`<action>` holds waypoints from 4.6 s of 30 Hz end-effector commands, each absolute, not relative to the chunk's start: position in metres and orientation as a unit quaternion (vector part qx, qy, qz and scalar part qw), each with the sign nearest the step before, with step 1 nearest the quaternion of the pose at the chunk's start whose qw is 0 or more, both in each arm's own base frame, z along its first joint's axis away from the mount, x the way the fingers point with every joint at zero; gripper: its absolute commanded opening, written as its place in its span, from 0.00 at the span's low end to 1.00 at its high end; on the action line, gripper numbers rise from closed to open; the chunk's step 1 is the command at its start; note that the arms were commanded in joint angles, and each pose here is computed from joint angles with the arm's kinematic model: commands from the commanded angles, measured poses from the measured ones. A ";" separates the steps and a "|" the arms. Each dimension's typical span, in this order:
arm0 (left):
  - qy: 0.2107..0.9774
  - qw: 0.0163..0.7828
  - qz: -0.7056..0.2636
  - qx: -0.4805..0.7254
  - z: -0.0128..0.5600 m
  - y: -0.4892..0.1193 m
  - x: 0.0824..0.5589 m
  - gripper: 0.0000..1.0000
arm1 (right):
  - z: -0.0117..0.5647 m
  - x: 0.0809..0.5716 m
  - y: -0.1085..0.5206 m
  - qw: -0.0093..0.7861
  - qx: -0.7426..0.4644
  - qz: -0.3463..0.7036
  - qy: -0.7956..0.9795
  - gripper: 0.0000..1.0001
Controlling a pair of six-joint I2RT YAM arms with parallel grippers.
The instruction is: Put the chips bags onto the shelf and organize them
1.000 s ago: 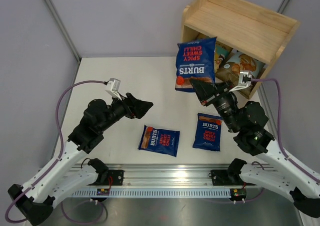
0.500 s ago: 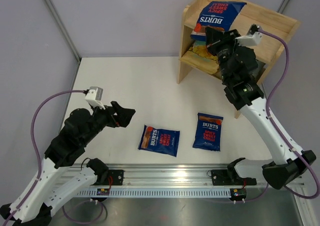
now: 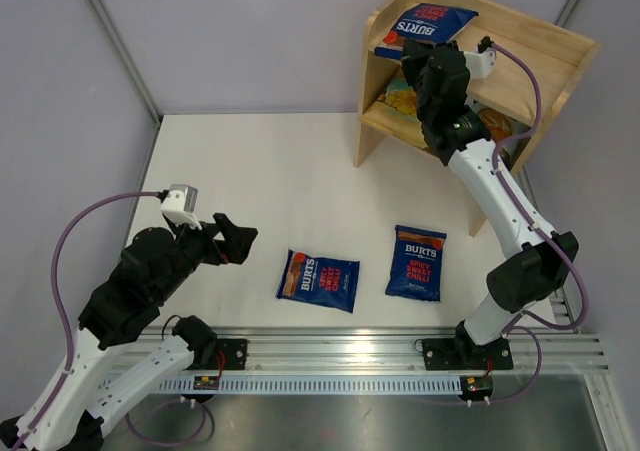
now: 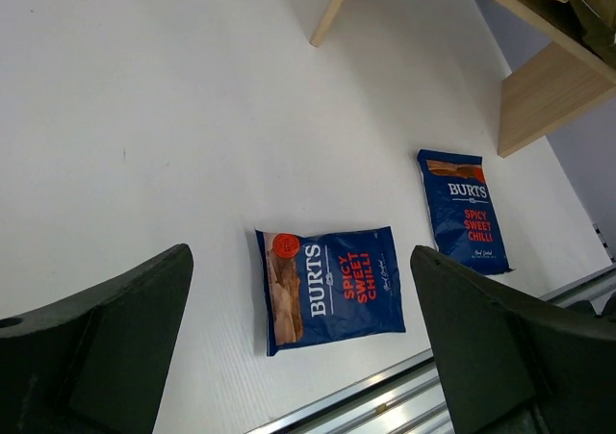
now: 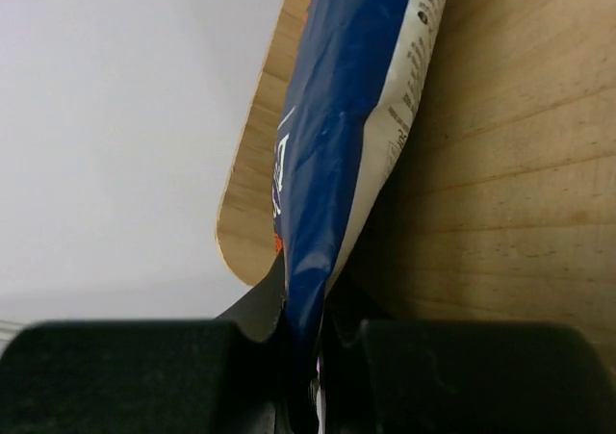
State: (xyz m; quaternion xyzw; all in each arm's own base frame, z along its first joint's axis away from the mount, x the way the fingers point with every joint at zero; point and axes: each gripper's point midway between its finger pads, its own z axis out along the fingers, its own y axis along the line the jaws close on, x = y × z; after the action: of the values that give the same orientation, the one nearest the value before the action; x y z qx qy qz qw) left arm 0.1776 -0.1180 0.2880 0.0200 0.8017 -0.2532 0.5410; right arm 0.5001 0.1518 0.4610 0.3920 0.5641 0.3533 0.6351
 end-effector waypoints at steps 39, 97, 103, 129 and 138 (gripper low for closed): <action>0.871 0.431 -0.236 0.010 0.195 -0.150 0.197 0.99 | 0.472 0.434 0.148 0.585 0.371 0.374 0.617 0.99; 0.781 0.431 -0.452 0.023 0.136 -0.215 0.187 0.00 | 0.189 0.177 0.201 0.391 -0.014 0.528 0.754 0.99; 0.726 0.469 -0.501 0.042 0.188 -0.215 0.175 0.00 | 0.172 0.177 0.212 0.372 -0.024 0.564 0.737 0.99; 0.434 0.509 -0.721 0.181 0.334 -0.218 0.084 0.00 | 0.269 0.121 0.233 0.253 -0.113 0.739 0.614 0.90; 0.404 0.493 -0.740 0.215 0.341 -0.221 0.071 0.00 | 0.302 0.106 0.231 0.229 -0.114 0.767 0.588 0.64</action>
State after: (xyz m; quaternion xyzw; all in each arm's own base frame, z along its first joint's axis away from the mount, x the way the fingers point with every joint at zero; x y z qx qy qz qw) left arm 0.0907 -0.2271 0.3227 0.1781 0.4584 -0.7257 0.4811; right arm 0.1220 0.2325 0.2687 -0.0768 0.6208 0.7463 0.2277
